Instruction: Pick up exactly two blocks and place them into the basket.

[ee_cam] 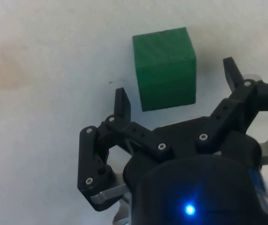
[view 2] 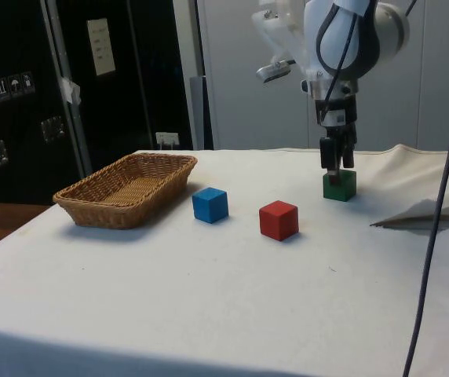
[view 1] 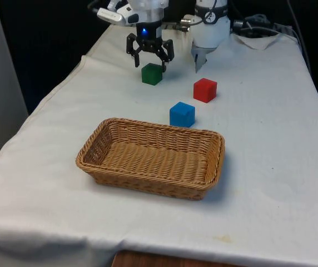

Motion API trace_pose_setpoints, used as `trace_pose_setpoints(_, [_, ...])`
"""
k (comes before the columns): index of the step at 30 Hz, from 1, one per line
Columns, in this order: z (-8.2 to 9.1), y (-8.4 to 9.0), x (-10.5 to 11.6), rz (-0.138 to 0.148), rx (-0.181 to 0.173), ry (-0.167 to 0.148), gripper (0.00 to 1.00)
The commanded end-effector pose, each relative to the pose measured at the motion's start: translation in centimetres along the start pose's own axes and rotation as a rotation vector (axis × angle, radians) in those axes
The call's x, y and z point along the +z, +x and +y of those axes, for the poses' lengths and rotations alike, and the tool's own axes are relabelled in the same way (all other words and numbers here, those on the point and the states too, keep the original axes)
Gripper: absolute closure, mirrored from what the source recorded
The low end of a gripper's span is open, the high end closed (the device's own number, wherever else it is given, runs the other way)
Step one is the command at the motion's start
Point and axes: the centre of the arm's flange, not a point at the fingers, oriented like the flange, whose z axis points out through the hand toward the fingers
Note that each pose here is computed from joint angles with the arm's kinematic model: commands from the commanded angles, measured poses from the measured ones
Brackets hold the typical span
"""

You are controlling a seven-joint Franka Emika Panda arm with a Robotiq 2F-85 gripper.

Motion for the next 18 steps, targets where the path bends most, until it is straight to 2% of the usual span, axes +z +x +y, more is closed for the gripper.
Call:
trace_pose_setpoints(1, [-0.14, -0.27, 0.09, 0.015, 0.001, 0.007, 0.0])
trace_pose_setpoints(7, [-0.18, -0.18, 0.37, 0.015, -0.001, -0.006, 0.0])
trace_pose_setpoints(8, [0.18, -0.05, 0.47, 0.0, -0.001, -0.016, 0.0])
trace_pose_setpoints(9, [-0.14, -0.15, 0.41, 0.016, 0.001, -0.007, 0.0])
trace_pose_setpoints(12, [-0.22, -0.08, 0.47, 0.017, 0.002, -0.01, 0.02])
trace_pose_setpoints(14, [-0.24, -0.01, 0.54, 0.017, 0.004, -0.012, 0.37])
trace_pose_setpoints(17, [-0.3, 0.07, 0.59, 0.017, 0.004, -0.012, 0.71])
trace_pose_setpoints(18, [-0.07, 0.14, 0.76, 0.002, 0.003, -0.023, 0.8])
